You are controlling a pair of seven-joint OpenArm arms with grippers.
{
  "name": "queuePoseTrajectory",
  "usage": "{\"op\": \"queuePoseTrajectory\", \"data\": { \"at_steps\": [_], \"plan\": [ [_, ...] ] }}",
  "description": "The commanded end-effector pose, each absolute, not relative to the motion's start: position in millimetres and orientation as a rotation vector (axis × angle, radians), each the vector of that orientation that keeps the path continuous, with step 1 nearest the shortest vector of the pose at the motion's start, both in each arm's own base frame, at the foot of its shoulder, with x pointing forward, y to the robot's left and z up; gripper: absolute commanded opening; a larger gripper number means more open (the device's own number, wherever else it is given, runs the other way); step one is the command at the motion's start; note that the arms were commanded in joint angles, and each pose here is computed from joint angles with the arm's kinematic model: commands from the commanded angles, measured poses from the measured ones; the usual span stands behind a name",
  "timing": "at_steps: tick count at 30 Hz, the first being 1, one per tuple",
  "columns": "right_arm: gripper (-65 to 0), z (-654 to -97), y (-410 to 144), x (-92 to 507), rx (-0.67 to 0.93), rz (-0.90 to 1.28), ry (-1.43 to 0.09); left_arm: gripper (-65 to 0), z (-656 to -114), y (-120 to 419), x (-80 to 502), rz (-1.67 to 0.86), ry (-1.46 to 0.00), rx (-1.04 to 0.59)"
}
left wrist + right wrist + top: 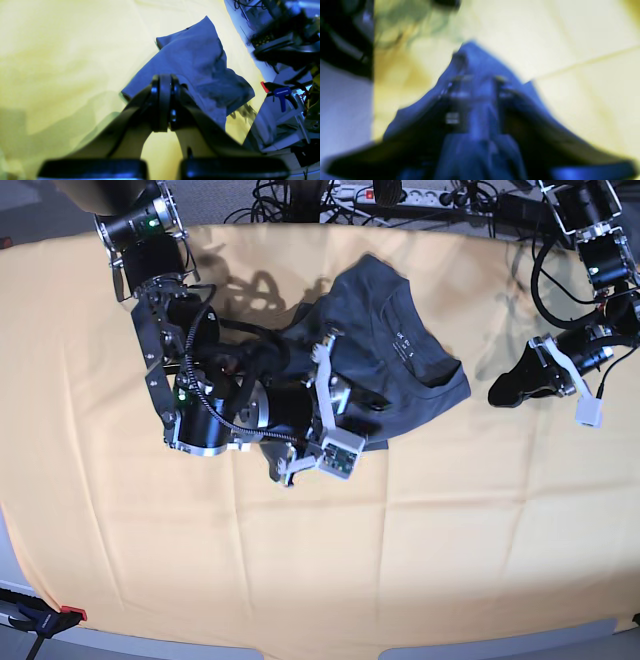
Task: Fold the T-shirt properly
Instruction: 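Release the folded end and move the right gripper away from the shirt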
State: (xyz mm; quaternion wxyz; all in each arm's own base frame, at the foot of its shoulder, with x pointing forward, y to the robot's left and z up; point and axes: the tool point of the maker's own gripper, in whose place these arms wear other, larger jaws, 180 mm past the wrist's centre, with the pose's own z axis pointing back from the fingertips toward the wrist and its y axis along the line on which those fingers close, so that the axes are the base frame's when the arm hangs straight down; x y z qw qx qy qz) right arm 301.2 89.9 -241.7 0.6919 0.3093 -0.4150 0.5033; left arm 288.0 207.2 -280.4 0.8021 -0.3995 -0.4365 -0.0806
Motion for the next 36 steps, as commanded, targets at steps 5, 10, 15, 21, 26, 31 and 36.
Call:
{"op": "queuePoseTrajectory", "data": {
  "at_steps": [5,10,15,21,26,31,36],
  "plan": [
    [-25.2,-238,109,338,0.596,1.117,-1.001,-65.0,-264,211,294,-0.198,-0.989,-0.852],
    [-26.0,-262,127,346,0.567,1.193,-0.914,-65.0,-264,211,294,-0.198,-0.990,-0.853],
    [-26.1,-285,121,362,0.524,1.166,-0.909,-65.0,-264,211,294,-0.198,-0.989,-0.852],
    [-40.7,-312,114,367,0.518,1.125,-0.843,-65.0,-264,211,294,-0.198,-0.990,-0.853],
    [-59.9,-317,112,367,0.514,1.121,-0.830,-65.0,-264,211,294,-0.198,-0.989,-0.853],
    [-65.0,-306,116,371,0.530,1.120,-0.874,-65.0,-264,211,294,-0.198,-0.989,-0.853],
    [-65.0,-283,114,393,0.487,1.089,-0.933,-65.0,-264,211,294,-0.198,-0.989,-0.853]
  ]
}}
